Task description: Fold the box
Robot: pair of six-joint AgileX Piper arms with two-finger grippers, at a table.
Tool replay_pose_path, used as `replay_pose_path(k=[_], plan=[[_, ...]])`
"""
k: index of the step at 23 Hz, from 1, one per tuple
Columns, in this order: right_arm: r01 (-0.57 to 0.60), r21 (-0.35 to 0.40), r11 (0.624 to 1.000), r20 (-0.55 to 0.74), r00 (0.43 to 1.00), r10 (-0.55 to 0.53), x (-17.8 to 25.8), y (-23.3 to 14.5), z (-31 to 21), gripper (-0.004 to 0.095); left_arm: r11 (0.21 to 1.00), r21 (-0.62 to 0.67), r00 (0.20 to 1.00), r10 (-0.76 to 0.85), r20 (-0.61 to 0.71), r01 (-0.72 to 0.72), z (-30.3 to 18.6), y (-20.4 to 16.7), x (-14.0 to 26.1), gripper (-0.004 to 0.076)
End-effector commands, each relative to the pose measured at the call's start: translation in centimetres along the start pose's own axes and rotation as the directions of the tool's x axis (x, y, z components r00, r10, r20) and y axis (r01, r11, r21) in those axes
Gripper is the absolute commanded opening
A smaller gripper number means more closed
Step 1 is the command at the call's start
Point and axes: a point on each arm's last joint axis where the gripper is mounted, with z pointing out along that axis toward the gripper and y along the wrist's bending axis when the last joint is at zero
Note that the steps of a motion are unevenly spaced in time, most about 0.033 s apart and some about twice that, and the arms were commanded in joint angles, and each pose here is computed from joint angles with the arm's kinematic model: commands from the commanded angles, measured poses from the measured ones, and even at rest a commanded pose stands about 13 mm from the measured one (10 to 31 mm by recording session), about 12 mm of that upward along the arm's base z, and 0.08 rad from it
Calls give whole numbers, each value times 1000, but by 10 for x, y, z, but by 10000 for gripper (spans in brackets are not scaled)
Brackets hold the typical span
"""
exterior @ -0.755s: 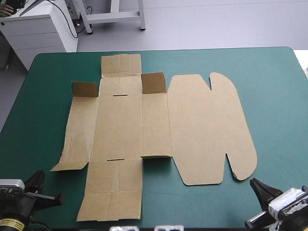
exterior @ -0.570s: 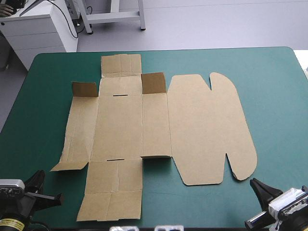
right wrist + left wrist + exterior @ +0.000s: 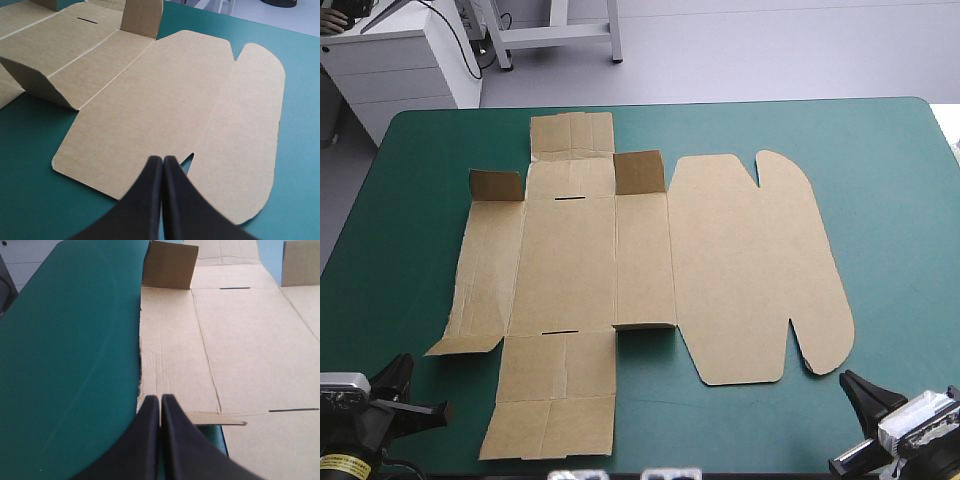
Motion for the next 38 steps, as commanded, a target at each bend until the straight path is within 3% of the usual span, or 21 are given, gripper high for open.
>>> replay_pose_path(k=[1,8,11,14,23,32,34,38], plan=[[8,13,1000,116,993,-9,-12,-1,-8,-20,1000,12,997,-7,80,6,-2,-1,-13,-8],[8,13,1000,116,993,-9,-12,-1,-8,-20,997,41,995,56,84,-60,-3,-4,-14,-8],[8,13,1000,116,993,-9,-12,-1,-8,-20,989,95,986,100,137,-113,-7,-10,-23,-8],[8,13,1000,116,993,-9,-12,-1,-8,-20,986,55,978,148,145,-157,-9,-8,-45,-8],[8,13,1000,116,993,-9,-12,-1,-8,-20,969,-34,966,240,-94,-244,56,-15,-127,-8],[8,13,1000,116,993,-9,-12,-1,-8,-20,952,-41,884,266,-384,-304,165,-30,-162,-8],[8,13,1000,116,993,-9,-12,-1,-8,-20,955,-50,858,240,-455,-293,191,-24,-160,-8],[8,13,1000,116,993,-9,-12,-1,-8,-20,992,4,791,106,-603,-130,222,28,-141,-8]])
